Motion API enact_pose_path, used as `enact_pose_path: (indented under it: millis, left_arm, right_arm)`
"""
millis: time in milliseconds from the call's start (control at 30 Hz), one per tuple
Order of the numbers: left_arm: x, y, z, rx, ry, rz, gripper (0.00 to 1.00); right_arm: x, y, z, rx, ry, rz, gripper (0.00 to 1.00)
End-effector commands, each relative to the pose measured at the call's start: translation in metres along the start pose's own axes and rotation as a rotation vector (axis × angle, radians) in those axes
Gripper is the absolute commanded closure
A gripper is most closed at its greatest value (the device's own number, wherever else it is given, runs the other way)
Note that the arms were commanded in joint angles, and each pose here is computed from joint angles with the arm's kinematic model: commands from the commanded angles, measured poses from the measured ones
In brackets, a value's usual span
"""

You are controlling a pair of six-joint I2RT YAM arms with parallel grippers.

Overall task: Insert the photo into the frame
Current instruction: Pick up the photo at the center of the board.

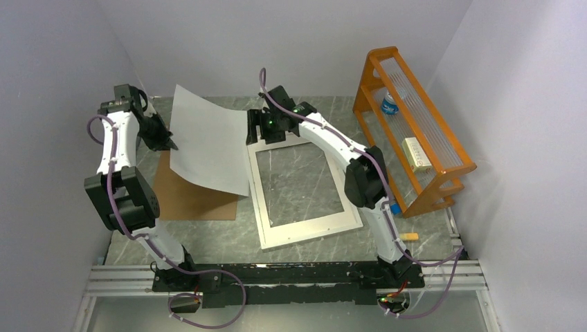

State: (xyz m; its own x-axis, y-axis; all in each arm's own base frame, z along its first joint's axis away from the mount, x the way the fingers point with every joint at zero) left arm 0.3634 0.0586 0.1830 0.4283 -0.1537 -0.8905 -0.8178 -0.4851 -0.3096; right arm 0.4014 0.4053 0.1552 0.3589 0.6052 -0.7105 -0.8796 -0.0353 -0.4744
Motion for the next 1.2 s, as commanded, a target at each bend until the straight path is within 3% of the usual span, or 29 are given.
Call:
enact_pose_path:
  millis: [0, 367, 667, 800, 900, 1167]
  left_arm:
    - [-0.058, -0.015, 0.005, 0.070, -0.111, -0.115, 0.97]
    - [-0.138, -0.032, -0.021, 0.171, -0.176, -0.315, 0.97]
    - [-0.197, -0.055, -0.019, 0.054, -0.295, -0.508, 0.98]
    - [-0.224, -0.057, -0.037, 0.035, -0.204, -0.618, 0.98]
    - [-0.230, -0.053, -0.059, 0.036, -0.109, -0.668, 0.97]
    - [-0.202, -0.030, -0.113, 0.074, -0.123, -0.653, 0.97]
  right_arm:
    - [-0.033, -0.009, 0.024, 0.003, -0.017, -0.060, 0.23]
    - [-0.073, -0.019, 0.039, 0.070, -0.027, -0.137, 0.21]
    - [-0.100, -0.009, 0.042, 0.143, -0.033, -0.158, 0.21]
    - [-0.110, -0.001, 0.040, 0.174, -0.038, -0.164, 0.21]
    - [-0.123, 0.000, 0.043, 0.206, -0.055, -0.185, 0.18]
    - [-0.160, -0.005, 0.039, 0.275, -0.016, -0.269, 0.15]
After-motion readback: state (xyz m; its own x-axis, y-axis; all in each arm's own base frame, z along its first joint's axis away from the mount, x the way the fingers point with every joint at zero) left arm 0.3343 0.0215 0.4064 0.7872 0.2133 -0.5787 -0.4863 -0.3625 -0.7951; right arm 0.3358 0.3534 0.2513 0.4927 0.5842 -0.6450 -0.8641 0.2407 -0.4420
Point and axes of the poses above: each gripper's point midway between its finger pads, its own x axis out along the fingers, its own z axis along the line the jaws close on, y = z × x, the point moved 2 cm from there along -x, back along the fingers, and after that the axes turned 5 degrees about x, right-handed, at the moved point
